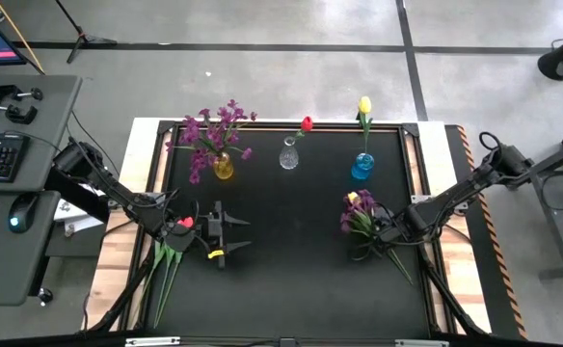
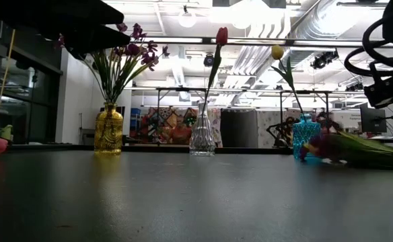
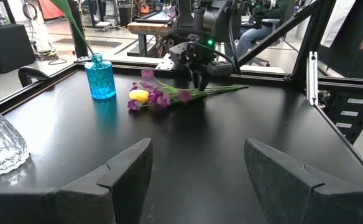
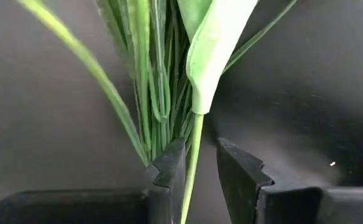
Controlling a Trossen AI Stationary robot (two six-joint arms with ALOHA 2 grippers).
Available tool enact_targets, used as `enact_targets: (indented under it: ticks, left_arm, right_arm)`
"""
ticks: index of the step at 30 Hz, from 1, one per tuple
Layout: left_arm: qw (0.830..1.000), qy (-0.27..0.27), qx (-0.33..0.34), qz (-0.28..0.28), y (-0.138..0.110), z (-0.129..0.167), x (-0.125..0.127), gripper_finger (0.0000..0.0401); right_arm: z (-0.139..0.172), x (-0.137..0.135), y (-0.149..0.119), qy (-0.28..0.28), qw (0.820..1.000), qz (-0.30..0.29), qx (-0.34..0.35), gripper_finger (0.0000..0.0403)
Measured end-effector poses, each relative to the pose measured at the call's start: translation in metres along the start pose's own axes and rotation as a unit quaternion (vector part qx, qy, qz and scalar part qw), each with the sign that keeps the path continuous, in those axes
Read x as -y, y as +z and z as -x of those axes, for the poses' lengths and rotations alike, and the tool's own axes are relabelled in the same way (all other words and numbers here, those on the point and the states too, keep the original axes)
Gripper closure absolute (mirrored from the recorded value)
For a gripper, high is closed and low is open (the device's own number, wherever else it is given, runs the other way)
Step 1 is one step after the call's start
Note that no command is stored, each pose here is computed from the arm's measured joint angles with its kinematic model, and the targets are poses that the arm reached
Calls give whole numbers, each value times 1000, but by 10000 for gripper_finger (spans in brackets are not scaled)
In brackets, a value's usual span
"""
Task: Sort flowers into vase by color
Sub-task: Put the right yellow flower into the blue flower vase
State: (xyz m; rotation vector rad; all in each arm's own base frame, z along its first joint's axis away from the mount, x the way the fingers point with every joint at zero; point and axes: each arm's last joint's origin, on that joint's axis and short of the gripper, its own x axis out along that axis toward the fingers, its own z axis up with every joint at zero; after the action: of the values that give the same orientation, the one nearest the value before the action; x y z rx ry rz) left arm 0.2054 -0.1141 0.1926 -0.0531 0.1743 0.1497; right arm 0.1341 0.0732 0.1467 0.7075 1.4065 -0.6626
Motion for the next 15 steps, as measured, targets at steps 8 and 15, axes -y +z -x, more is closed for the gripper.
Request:
enact_targets:
  ticks: [8, 15]
  left_arm:
    - [1000, 1, 0, 0, 0, 0, 0, 160]
    - [1000, 1, 0, 0, 0, 0, 0, 160]
  right_arm:
    - [0, 0, 0, 2, 1000, 0, -2, 322]
    - [0, 0, 0, 2, 1000, -1, -1, 385]
